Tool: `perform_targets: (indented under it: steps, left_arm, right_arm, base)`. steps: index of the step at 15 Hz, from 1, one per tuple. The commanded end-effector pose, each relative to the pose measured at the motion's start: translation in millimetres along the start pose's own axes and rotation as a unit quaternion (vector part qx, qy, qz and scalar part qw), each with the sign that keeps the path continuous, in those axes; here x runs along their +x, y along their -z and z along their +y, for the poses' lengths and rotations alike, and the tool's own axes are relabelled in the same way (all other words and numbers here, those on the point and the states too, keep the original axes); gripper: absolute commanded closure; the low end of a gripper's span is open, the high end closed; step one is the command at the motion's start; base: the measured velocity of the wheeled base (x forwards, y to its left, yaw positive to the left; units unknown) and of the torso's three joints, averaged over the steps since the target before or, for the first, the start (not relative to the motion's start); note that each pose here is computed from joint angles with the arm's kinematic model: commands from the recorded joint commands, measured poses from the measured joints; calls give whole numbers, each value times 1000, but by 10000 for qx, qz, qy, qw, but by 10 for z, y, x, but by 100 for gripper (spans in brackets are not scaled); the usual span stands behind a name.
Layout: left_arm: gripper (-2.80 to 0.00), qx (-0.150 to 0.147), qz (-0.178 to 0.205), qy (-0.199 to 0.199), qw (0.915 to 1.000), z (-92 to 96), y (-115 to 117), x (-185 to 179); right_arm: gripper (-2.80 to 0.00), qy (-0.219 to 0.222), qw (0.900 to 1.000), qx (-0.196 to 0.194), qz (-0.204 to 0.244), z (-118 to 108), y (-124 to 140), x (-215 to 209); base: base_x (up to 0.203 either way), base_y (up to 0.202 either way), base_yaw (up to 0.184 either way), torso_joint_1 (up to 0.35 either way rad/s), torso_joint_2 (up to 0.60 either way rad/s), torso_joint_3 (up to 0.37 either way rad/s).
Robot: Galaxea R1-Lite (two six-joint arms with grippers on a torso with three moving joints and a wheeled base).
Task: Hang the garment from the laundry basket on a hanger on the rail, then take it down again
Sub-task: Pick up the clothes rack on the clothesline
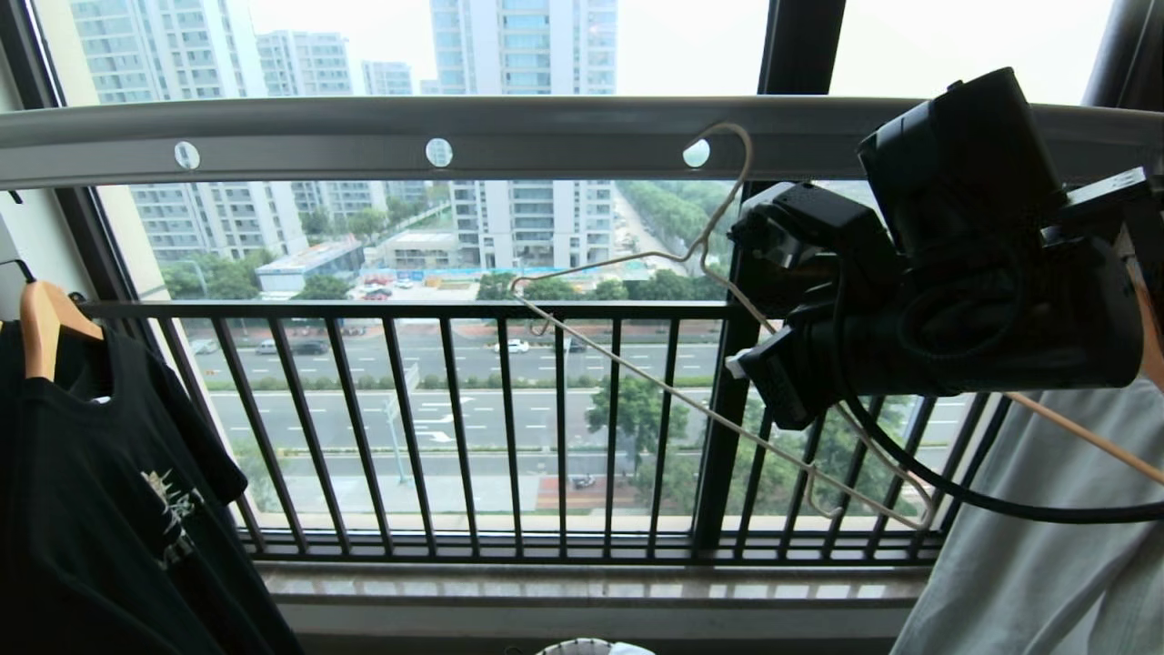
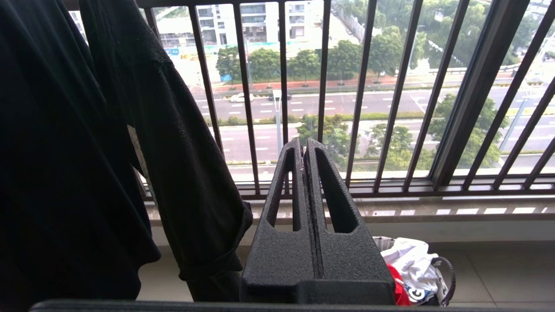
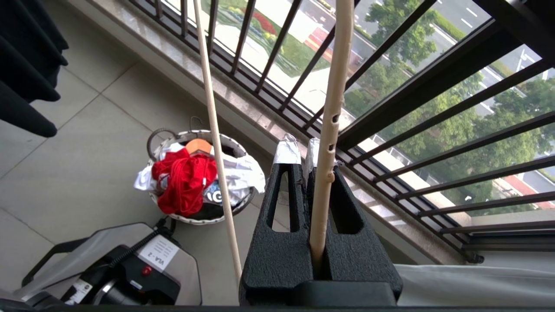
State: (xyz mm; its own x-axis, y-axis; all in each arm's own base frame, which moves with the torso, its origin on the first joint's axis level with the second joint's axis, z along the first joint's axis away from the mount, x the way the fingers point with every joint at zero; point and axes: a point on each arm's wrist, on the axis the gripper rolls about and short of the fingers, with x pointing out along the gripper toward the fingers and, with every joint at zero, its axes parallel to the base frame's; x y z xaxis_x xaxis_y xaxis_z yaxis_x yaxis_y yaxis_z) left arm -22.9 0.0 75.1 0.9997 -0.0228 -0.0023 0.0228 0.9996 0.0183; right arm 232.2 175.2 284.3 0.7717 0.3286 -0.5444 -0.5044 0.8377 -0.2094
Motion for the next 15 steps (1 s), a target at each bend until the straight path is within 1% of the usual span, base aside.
perform_targets:
  steps: [1, 7, 10, 11, 15]
  left_arm:
    - [0, 1, 4, 1, 10000, 0, 0, 1]
    - [0, 1, 4, 1, 10000, 0, 0, 1]
    - [0, 1, 4, 1, 10000, 0, 0, 1]
    - [0, 1, 4, 1, 10000, 0, 0, 1]
    - [0, 1, 4, 1, 10000, 0, 0, 1]
  right_arm:
    - [0, -6, 10000, -32, -20, 12, 16, -95]
    - [0, -35, 9999, -130, 109, 84, 124, -152]
    - [0, -3, 9996, -185, 228, 126, 189, -117]
    - [0, 15, 9996, -183, 202, 152, 185, -104]
    - [0, 170, 9997, -85, -181, 177, 95, -91]
  base:
    - [0, 0, 0, 0, 0, 0]
    - [0, 0, 0, 0, 0, 0]
    - [0, 0, 0, 0, 0, 0]
    - [0, 0, 0, 0, 0, 0]
    - [0, 0, 0, 0, 0, 0]
